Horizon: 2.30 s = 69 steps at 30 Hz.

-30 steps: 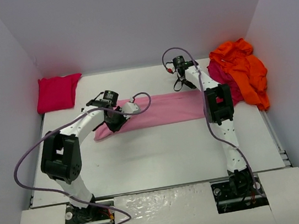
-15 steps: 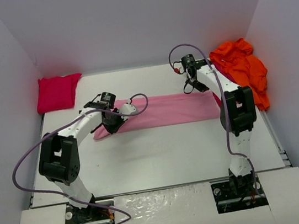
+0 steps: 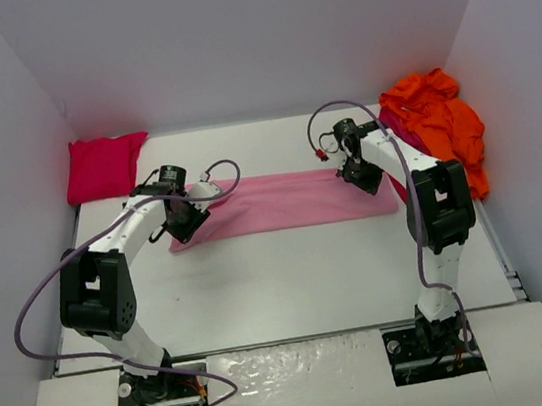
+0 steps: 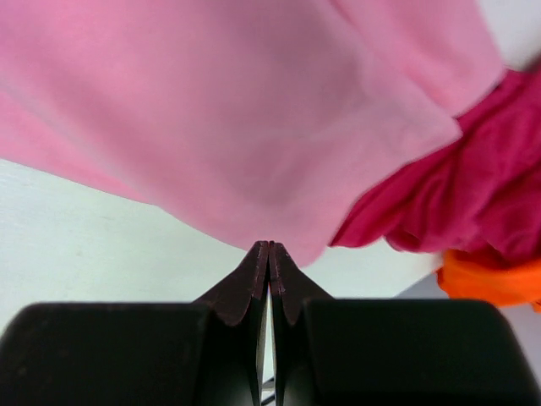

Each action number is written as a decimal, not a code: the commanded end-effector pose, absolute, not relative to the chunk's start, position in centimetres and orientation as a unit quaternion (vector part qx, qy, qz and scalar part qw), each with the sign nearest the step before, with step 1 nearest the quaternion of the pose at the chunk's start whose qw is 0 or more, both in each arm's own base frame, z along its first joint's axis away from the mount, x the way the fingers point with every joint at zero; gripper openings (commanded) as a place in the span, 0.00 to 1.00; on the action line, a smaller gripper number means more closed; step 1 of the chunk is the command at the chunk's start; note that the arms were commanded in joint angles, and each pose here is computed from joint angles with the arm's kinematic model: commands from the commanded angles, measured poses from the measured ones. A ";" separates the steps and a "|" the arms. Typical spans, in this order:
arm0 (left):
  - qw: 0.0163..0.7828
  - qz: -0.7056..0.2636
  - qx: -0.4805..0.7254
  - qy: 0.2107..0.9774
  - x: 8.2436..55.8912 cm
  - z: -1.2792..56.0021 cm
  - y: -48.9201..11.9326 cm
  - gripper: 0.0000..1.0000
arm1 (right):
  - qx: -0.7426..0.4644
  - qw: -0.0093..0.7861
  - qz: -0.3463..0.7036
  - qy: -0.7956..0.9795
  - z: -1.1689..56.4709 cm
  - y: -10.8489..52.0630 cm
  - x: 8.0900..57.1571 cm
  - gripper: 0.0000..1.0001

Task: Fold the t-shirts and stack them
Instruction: Fold the tshirt

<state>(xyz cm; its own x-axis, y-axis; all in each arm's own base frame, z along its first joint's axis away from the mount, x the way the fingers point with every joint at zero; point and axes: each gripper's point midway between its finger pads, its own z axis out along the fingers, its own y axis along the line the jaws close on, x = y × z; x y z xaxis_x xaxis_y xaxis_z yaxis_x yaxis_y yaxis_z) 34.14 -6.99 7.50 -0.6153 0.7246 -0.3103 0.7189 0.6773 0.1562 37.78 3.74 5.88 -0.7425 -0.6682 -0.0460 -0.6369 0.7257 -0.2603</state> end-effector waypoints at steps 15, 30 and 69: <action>0.183 0.023 0.319 0.930 35.4 8.5 -3.0 0.34 | -0.359 0.004 -0.083 0.930 1.0 4.5 35.7 0.00; 0.176 -0.093 0.319 0.926 34.8 7.7 -5.0 0.44 | -0.351 -0.004 -0.095 0.931 0.2 4.2 35.9 0.00; 0.132 -0.063 0.294 0.944 37.2 5.1 1.9 0.00 | -0.354 -0.067 -0.147 0.921 -3.0 1.0 34.4 0.00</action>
<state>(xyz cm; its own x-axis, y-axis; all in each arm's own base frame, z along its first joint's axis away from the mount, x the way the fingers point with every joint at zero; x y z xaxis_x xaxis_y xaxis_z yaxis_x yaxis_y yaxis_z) 35.60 -1.24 3.48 -0.8043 0.5183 -0.2906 0.5700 0.8113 -0.1304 35.94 2.56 0.56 -0.7428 -0.6565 0.1314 -0.6648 0.6999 -0.2610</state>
